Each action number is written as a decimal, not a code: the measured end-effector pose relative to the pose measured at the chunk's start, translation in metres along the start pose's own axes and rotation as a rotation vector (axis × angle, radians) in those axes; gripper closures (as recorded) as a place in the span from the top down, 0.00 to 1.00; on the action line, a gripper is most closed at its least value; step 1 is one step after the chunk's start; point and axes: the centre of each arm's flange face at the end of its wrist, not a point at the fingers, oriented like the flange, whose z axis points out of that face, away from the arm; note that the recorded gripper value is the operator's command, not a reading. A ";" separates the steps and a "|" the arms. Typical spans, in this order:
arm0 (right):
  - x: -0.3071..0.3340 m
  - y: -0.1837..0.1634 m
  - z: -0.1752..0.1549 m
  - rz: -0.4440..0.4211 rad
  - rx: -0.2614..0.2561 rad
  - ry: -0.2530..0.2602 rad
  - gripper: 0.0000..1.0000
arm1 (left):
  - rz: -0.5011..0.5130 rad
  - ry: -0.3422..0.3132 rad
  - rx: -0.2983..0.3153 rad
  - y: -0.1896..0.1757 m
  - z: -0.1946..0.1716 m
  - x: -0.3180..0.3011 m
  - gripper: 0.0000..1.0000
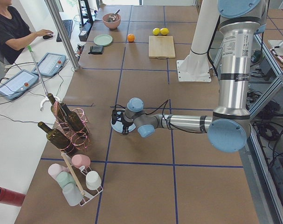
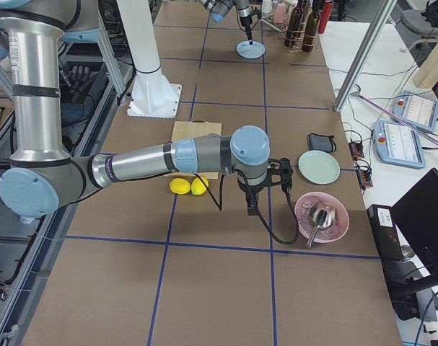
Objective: Pick orange to plate
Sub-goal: 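Grip the light blue plate rim with the left gripper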
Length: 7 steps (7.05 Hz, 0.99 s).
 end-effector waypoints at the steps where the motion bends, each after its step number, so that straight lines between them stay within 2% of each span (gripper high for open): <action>1: 0.000 0.000 0.000 0.000 0.000 0.000 1.00 | 0.000 0.000 0.000 0.000 0.000 0.000 0.47; 2: 0.000 0.000 0.000 0.000 0.000 0.000 1.00 | 0.000 0.000 -0.001 0.000 0.000 0.000 0.32; 3: 0.000 0.000 0.000 0.000 0.000 -0.001 1.00 | -0.001 -0.001 -0.001 0.000 0.001 0.000 0.22; 4: -0.001 0.000 0.000 0.000 0.001 -0.003 1.00 | -0.002 -0.001 -0.001 0.001 0.001 0.000 0.17; 6: -0.005 0.000 -0.001 0.002 0.003 -0.033 1.00 | -0.003 -0.001 -0.002 0.001 0.001 -0.001 0.18; 7: -0.008 0.000 -0.003 0.004 0.005 -0.042 1.00 | -0.003 -0.004 -0.004 0.001 0.002 -0.002 0.27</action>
